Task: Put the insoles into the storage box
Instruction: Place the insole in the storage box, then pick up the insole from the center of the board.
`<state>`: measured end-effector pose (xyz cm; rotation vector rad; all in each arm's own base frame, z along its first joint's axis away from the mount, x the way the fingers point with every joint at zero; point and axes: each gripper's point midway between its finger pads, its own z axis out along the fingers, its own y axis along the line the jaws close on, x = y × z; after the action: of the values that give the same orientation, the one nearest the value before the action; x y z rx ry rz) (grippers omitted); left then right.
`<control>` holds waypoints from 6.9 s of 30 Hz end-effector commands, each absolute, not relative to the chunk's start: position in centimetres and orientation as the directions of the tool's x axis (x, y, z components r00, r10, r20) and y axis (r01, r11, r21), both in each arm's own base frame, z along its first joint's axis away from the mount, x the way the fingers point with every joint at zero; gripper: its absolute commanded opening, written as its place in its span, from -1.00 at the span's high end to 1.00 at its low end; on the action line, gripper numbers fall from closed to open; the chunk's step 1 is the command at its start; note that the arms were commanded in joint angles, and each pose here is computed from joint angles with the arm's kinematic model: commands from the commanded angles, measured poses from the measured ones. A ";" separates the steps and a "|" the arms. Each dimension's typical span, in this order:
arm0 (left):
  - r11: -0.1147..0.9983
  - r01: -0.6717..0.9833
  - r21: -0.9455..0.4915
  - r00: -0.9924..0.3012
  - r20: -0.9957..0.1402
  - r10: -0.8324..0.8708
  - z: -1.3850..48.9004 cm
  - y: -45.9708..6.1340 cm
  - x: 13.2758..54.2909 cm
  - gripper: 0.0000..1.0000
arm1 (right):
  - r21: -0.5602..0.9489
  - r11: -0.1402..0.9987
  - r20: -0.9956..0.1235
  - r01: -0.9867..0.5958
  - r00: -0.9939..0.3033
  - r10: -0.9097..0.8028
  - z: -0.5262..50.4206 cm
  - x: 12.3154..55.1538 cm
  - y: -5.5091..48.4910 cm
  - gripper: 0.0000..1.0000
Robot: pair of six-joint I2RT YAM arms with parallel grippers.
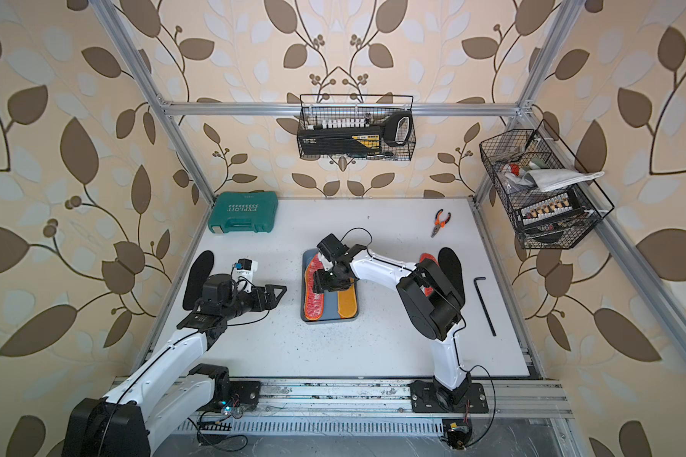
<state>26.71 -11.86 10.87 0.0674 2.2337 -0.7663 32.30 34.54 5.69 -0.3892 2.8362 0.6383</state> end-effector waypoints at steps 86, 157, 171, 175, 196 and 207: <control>0.711 0.592 -0.378 -0.573 -0.818 0.042 19.6 -28.3 27.7 -0.96 | 0.179 0.883 -0.230 0.434 -0.854 0.466 1.0 34.9 2.5 -0.40; 0.678 0.607 -0.414 -0.604 -0.795 0.056 18.9 -29.1 27.1 -0.91 | 0.269 0.951 -0.271 0.151 -0.936 0.225 3.0 32.8 11.5 1.00; 0.522 0.653 -0.548 -0.661 -0.750 0.039 20.2 -34.2 27.9 -0.75 | 0.578 0.803 -0.212 0.148 -0.923 0.322 6.1 33.1 12.5 1.00; 0.490 0.651 -0.580 -0.690 -0.721 0.064 19.0 -35.8 28.4 -0.65 | 0.643 0.758 -0.225 0.107 -0.920 0.321 8.2 32.9 13.2 1.00; 0.433 0.637 -0.638 -0.751 -0.641 0.160 15.7 -42.5 30.9 -0.17 | 0.681 0.731 -0.277 0.047 -0.907 0.316 10.7 31.6 13.6 1.00; 0.430 0.624 -0.652 -0.766 -0.618 0.175 15.0 -43.8 31.2 0.52 | 0.673 0.739 -0.292 0.041 -0.903 0.316 10.9 31.9 13.4 1.00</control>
<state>31.38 -42.86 13.05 0.6447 2.2782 -1.2637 31.92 13.56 10.65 0.2946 2.5607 0.9921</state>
